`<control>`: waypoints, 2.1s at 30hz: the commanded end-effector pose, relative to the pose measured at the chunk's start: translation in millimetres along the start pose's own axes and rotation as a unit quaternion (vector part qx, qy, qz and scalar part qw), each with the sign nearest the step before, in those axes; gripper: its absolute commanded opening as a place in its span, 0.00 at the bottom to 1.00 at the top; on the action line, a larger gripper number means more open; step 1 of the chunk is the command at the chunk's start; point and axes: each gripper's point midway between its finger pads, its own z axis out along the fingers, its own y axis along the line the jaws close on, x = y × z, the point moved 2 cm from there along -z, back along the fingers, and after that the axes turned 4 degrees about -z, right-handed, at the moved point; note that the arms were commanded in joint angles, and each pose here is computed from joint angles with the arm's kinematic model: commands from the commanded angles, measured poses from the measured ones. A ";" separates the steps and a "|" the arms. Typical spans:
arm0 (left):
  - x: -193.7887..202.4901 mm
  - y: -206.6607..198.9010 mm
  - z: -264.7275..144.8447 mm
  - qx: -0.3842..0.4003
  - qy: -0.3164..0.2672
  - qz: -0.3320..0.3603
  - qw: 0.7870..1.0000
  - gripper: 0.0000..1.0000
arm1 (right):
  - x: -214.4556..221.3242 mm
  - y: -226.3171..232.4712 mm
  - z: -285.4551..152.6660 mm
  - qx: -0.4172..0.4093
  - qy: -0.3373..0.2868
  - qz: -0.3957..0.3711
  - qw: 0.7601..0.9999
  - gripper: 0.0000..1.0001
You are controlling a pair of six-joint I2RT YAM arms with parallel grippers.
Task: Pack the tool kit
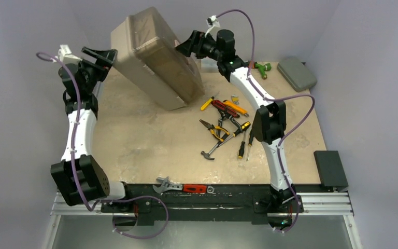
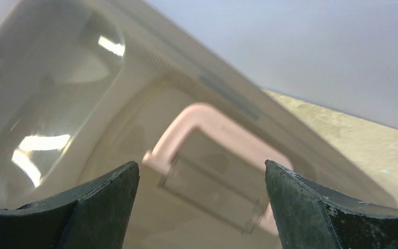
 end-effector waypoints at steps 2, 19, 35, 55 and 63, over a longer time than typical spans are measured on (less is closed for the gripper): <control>40.1 96.8 -16.2 -0.073 0.029 -0.079 0.994 0.84 | 35.5 50.8 0.1 -0.023 0.061 -0.032 0.997 0.91; 57.5 144.4 8.0 0.106 0.016 -0.173 0.979 0.83 | 81.2 -6.6 -21.3 0.005 0.104 0.033 0.994 0.92; 63.9 146.5 -3.7 0.043 0.037 -0.129 0.990 0.83 | 37.9 -15.2 -36.2 0.022 0.082 0.014 0.996 0.93; 96.1 112.4 -105.1 -0.197 0.032 0.049 0.979 0.88 | 22.4 -76.8 -85.0 0.190 0.088 0.006 0.978 0.99; 108.7 119.5 -119.6 -0.188 0.024 0.043 0.981 0.88 | 76.5 -23.8 -77.9 0.127 0.142 0.005 0.982 0.98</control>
